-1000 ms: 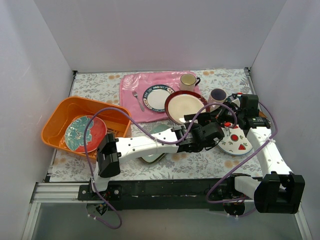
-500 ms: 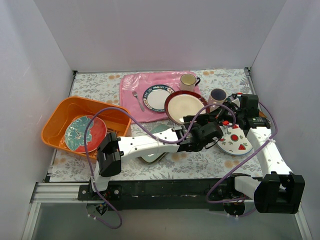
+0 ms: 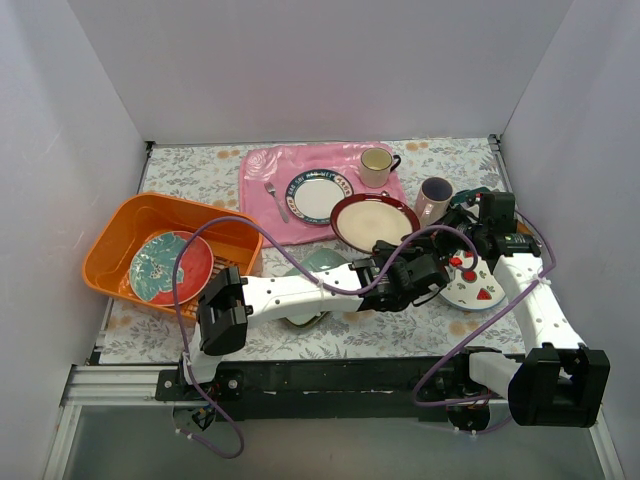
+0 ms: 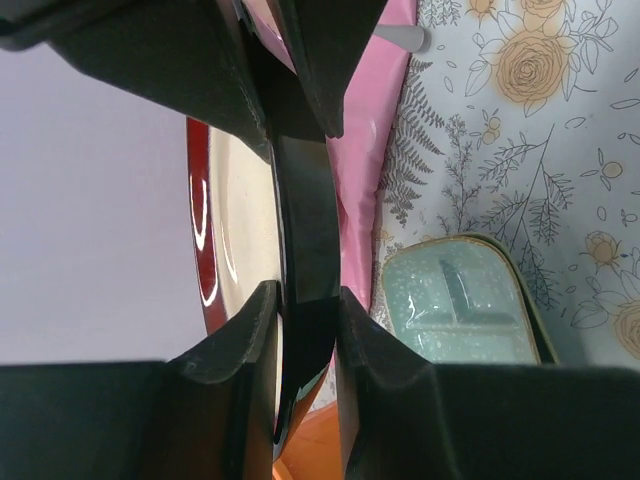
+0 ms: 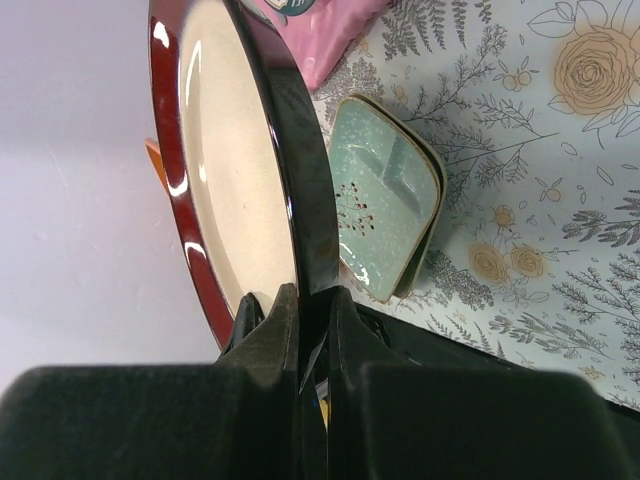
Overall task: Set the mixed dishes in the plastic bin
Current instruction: Pick up the plate at the center of the board, then place the plate in the plastic bin.
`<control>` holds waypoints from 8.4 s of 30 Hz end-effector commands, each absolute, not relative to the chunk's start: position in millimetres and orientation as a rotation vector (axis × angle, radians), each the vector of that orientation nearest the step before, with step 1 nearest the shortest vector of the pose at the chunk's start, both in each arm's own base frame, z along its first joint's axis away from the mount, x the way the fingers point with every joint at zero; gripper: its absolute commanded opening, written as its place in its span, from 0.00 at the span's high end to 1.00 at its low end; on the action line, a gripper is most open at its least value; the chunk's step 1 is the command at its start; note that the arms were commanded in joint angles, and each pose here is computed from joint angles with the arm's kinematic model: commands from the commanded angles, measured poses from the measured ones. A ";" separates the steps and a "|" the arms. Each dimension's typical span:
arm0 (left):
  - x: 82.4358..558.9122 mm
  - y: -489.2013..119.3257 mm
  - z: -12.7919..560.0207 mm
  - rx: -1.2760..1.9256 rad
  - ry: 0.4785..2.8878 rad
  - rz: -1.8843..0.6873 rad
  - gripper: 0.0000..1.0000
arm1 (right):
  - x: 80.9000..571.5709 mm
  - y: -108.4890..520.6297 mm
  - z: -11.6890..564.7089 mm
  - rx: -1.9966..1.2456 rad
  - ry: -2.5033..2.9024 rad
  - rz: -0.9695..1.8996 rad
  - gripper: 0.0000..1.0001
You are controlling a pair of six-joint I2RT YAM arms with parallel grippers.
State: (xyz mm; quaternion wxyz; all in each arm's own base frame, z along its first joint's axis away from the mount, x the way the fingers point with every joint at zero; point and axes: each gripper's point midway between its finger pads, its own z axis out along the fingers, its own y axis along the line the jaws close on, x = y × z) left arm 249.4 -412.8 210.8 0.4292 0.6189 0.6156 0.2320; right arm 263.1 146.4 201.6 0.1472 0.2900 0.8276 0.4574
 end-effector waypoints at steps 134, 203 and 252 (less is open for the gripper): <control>299.8 40.8 197.5 0.278 2.057 1.028 1.00 | 268.9 126.2 238.5 0.131 2.135 1.498 0.02; 290.5 45.7 134.0 0.401 2.197 1.012 0.77 | 269.8 121.4 232.9 0.157 2.139 1.511 0.02; 291.5 1.3 123.5 0.486 2.402 0.657 0.02 | 272.4 117.7 227.8 0.191 2.138 1.511 0.02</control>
